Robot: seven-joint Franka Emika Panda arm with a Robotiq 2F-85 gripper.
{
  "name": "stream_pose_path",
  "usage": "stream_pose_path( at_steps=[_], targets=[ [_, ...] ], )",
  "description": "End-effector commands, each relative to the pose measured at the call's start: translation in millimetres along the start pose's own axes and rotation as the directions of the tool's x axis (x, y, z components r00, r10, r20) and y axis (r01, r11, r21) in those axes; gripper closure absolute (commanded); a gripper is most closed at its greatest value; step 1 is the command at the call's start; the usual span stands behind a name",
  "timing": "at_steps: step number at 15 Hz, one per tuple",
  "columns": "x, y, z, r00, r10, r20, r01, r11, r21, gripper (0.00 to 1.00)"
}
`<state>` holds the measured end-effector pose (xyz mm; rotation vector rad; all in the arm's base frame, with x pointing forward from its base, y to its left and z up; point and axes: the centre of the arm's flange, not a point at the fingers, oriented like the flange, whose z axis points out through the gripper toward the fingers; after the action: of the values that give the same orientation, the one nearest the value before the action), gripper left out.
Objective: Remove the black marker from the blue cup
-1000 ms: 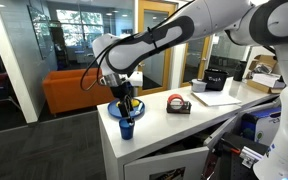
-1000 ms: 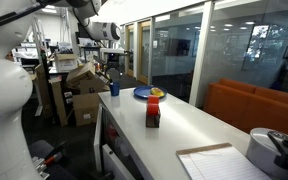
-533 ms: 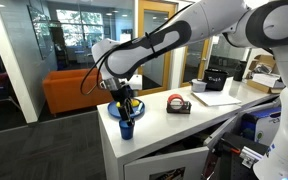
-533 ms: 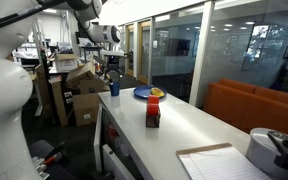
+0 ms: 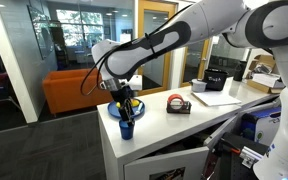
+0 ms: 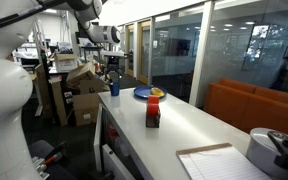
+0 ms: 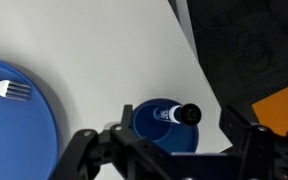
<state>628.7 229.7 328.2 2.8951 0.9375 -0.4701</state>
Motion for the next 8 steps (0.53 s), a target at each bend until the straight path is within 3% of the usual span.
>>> stream_pose_path(
  at_steps=[1, 8],
  targets=[
    [7.4, 1.5, -0.1, 1.000, 0.013, 0.002, -0.013, 1.000, -0.002, 0.42],
    [6.9, 2.0, 0.2, 1.000, 0.021, 0.004, -0.021, 1.000, -0.001, 0.90]
  ],
)
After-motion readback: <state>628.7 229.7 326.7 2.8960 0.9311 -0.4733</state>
